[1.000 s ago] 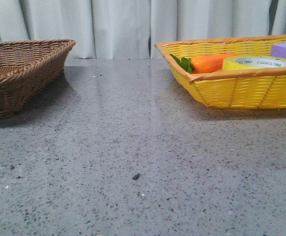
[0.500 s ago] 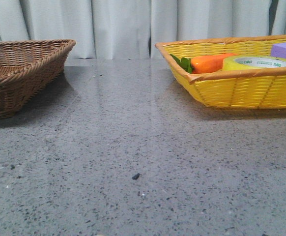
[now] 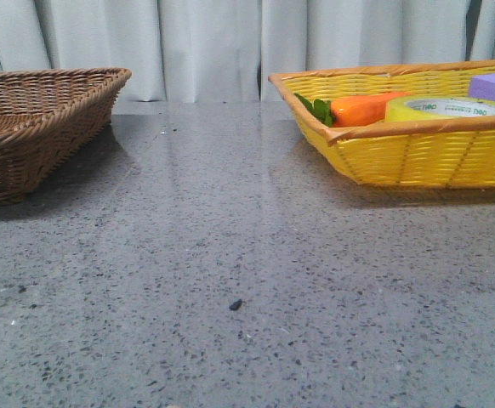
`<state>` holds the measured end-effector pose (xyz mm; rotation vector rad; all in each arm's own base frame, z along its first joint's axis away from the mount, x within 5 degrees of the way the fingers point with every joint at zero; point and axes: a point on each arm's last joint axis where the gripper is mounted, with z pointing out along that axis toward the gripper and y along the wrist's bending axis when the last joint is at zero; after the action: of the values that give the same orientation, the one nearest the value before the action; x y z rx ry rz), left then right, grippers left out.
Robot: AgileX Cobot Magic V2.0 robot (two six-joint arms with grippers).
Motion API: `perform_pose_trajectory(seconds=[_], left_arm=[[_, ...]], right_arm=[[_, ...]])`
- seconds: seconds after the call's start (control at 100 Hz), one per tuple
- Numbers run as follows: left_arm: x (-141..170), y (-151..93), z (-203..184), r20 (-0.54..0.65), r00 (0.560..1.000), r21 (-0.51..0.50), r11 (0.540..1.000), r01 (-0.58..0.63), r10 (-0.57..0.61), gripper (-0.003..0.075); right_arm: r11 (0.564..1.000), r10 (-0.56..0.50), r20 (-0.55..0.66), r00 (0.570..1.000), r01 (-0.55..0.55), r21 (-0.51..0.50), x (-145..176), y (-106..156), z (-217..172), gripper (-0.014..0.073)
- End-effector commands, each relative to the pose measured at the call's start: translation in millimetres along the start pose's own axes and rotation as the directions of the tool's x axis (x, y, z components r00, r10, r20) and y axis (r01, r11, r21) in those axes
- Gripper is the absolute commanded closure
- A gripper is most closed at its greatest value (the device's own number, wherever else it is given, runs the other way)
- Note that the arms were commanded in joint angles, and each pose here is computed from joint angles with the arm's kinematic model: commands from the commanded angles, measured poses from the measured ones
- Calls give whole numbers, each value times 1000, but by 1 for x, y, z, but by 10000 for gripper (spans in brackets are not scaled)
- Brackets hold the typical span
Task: Transfer tape with both arms
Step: 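Lower the right gripper into the yellow basket and grasp the tape roll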
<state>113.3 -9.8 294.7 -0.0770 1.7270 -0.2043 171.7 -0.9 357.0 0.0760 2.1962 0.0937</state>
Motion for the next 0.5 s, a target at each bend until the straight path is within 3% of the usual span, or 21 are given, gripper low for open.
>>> perform_pose_trajectory(seconds=[0.0, 0.28, 0.49], left_arm=[[-19, -1, -1, 107, 994, -4, 1000, 2, -1, 741], [-19, -1, -1, 107, 994, -4, 1000, 2, -1, 741], [-19, -1, -1, 107, 994, -4, 1000, 2, -1, 741]], right_arm=[[999, -35, 18, 999, 36, -36, -30, 9, 5, 283], [984, -129, -147, 981, 108, -142, -73, 46, 58, 269], [968, -199, -248, 948, 151, -199, -79, 74, 106, 269]])
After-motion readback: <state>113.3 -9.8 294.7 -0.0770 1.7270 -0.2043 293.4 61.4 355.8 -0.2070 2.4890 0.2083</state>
